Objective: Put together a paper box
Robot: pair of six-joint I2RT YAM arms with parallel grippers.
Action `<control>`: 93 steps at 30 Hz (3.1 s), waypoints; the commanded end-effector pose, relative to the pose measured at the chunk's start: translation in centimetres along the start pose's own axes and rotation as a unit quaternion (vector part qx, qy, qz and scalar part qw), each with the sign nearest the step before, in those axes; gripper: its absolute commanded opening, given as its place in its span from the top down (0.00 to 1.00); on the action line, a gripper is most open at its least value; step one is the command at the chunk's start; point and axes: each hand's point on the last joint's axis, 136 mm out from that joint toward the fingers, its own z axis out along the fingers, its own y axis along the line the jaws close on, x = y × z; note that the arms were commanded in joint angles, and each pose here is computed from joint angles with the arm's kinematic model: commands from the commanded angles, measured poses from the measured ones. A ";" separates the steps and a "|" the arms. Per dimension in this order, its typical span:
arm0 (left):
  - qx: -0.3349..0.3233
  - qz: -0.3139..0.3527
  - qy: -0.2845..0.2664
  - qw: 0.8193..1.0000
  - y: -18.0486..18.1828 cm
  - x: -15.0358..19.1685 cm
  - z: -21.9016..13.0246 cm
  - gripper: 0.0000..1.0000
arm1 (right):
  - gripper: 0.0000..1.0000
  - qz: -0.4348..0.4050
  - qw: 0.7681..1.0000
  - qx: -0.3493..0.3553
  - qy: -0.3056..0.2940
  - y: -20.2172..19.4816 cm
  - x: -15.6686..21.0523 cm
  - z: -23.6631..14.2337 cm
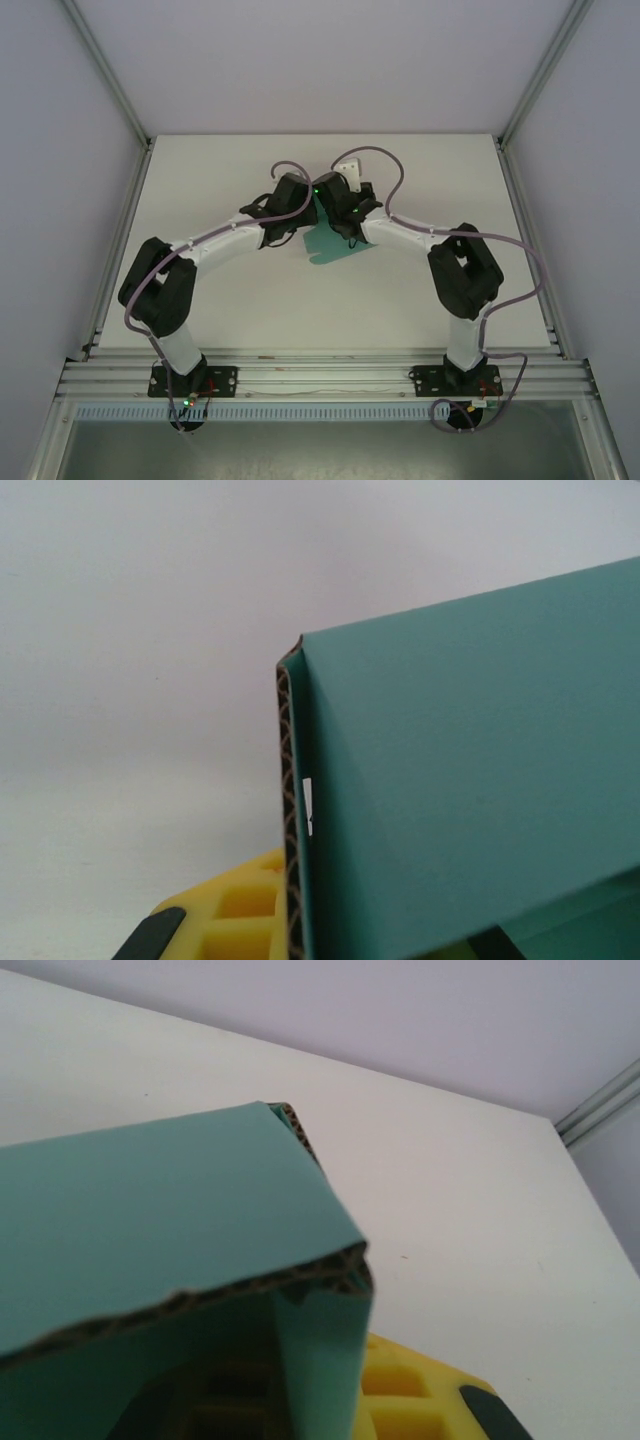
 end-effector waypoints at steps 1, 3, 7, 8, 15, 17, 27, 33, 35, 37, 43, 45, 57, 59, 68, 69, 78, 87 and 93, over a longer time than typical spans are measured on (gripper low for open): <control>-0.055 0.004 0.031 0.998 2.6 1.4 -0.8 1.00 | 1.00 -0.015 0.986 0.163 0.020 -7.8 1.7 2.7; -0.048 0.008 0.032 0.998 2.4 1.4 -0.6 1.00 | 0.96 0.031 0.998 0.052 0.017 -4.9 1.7 2.8; -0.037 0.011 0.037 0.999 1.9 1.5 -0.4 1.00 | 0.74 0.117 0.976 -0.182 -0.040 0.8 -0.4 0.2; -0.032 0.011 0.039 0.999 1.7 1.6 -0.3 1.00 | 0.69 0.116 0.963 -0.238 -0.049 2.3 -0.9 -0.9; -0.028 0.010 0.042 0.999 1.7 1.8 -0.5 1.00 | 0.39 0.091 0.923 -0.370 -0.056 4.7 -1.8 -5.0; -0.028 0.010 0.041 0.999 1.7 1.8 -0.5 1.00 | 0.21 0.080 0.914 -0.394 -0.064 4.6 -1.7 -6.3; -0.062 0.126 0.074 0.987 3.0 2.0 -1.9 1.00 | 0.00 0.217 0.927 -0.298 -0.066 -5.7 -1.8 -10.2; -0.027 0.220 0.224 0.949 4.0 7.9 -4.7 1.00 | 0.00 0.227 0.951 -0.206 0.023 -11.0 4.5 -10.3; -0.035 0.238 0.279 0.930 4.9 9.9 -5.7 1.00 | 0.00 0.228 0.950 -0.210 0.042 -11.3 6.2 -10.5; -0.071 0.252 0.319 0.911 6.1 11.2 -6.4 1.00 | 0.00 0.221 0.949 -0.218 0.058 -11.1 7.5 -10.6; -0.156 0.299 0.370 0.866 7.9 12.4 -5.4 1.00 | 0.00 0.196 0.957 -0.201 0.074 -11.7 9.0 -9.9; -0.172 0.312 0.382 0.853 7.9 12.9 -3.8 1.00 | 0.00 0.195 0.957 -0.203 0.077 -11.6 9.1 -9.7; -0.333 0.441 0.289 0.782 7.6 11.0 4.3 1.00 | 0.00 0.203 0.961 -0.165 0.092 -12.7 10.4 -8.5; -0.348 0.446 0.278 0.776 7.8 10.9 5.1 1.00 | 0.00 0.205 0.960 -0.164 0.094 -12.8 10.5 -8.4; -0.293 0.445 0.263 0.804 4.5 9.4 4.7 0.59 | 0.00 0.202 0.959 -0.172 0.097 -12.8 10.6 -8.7; -0.282 0.446 0.258 0.809 3.9 8.8 4.1 0.54 | 0.00 0.203 0.958 -0.178 0.095 -12.9 10.6 -8.9; -0.167 0.438 0.208 0.858 -1.7 4.6 -1.7 0.00 | 0.00 0.204 0.949 -0.229 0.070 -13.1 10.1 -11.4; -0.112 0.299 0.052 0.946 -2.4 -3.5 -9.3 0.00 | 0.00 0.031 0.915 -0.401 0.044 -6.4 7.6 -12.5; -0.105 0.087 -0.022 0.990 7.6 -4.2 -12.5 0.00 | 0.02 -0.267 0.753 -0.602 -0.010 2.9 7.9 -13.7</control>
